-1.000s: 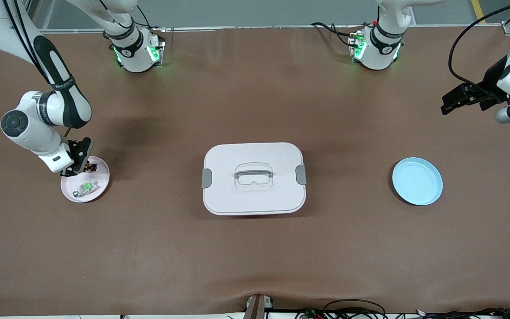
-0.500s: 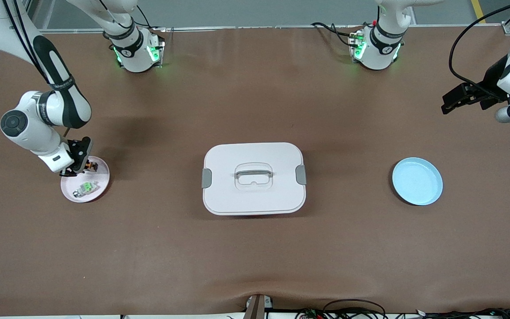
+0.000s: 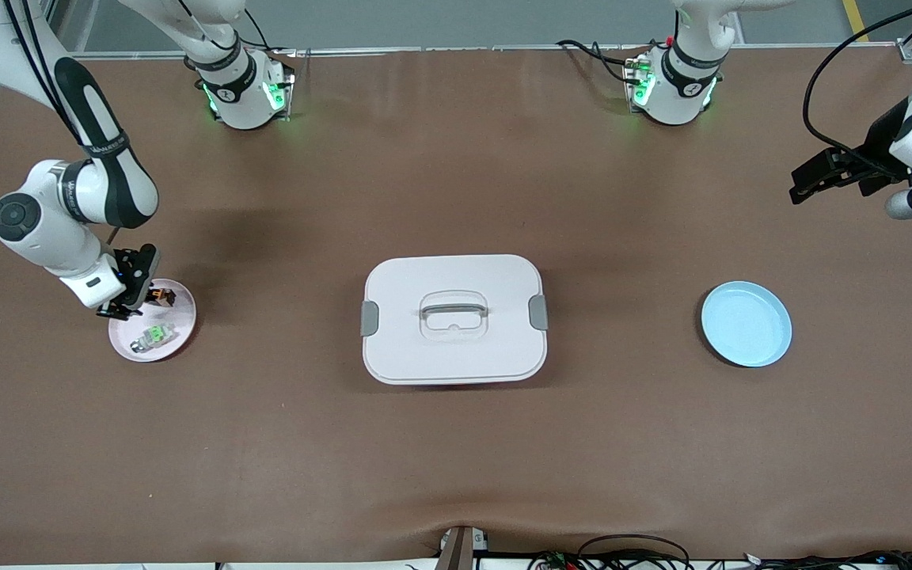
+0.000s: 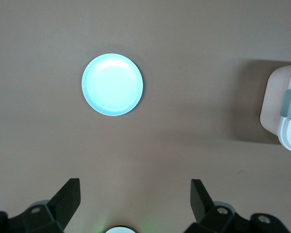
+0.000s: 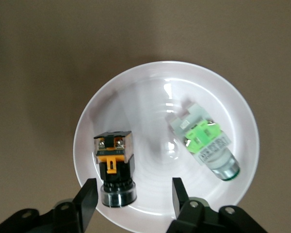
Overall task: Transfer orange switch to right arm and place
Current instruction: 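Lower the orange switch onto the pink plate with the right gripper, then open the right gripper and lift it off the switch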
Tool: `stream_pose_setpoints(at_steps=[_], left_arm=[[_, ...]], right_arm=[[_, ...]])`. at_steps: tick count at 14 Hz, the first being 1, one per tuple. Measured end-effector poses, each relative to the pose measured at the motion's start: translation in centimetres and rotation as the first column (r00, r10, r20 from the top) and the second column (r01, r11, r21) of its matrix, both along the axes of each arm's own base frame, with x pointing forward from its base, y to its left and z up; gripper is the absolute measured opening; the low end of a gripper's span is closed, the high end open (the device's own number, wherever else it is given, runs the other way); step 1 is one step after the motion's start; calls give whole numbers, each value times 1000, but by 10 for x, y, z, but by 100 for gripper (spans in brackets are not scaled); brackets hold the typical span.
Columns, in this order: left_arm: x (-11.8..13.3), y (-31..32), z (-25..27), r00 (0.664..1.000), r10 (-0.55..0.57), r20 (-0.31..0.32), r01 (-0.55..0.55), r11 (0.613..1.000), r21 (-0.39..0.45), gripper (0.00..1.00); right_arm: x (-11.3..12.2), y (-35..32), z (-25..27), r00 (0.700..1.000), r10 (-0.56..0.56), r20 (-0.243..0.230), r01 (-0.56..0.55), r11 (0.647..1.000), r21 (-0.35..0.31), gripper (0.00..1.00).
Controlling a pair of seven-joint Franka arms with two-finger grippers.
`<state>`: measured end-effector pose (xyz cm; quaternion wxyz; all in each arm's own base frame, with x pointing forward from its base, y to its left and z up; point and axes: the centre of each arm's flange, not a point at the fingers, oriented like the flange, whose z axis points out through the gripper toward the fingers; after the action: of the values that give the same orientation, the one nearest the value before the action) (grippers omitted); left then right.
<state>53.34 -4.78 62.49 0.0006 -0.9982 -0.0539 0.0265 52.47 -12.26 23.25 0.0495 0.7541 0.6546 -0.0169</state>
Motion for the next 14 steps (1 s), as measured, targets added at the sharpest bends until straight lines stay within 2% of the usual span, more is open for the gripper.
stream_pose_setpoints(at_steps=[2,3,5,6,8,11,14], left_arm=[[0,0,0,1000,0,0,0,1000,0,100],[0,0,0,1000,0,0,0,1000,0,100],[0,1,0,1000,1,0,-1,1000,0,100],[0,1,0,1000,1,0,-1,1000,0,100],[0,1,0,1000,2,0,-2,1000,0,100],[0,1,0,1000,2,0,-2,1000,0,100],[0,2,0,1000,3,0,-3,1000,0,100]], right_arm=[[8,-1,28,1000,-4,23,4,1000,-10,78],[12,-2,45,1000,-13,26,13,1000,-15,78],[22,-6,78,999,-49,20,50,999,-23,88],[28,-8,91,997,-76,22,76,997,-25,88],[40,-11,112,991,-127,40,128,991,-23,100],[48,-13,128,976,-210,55,210,978,10,100],[54,-13,137,943,-322,80,319,946,49,100]])
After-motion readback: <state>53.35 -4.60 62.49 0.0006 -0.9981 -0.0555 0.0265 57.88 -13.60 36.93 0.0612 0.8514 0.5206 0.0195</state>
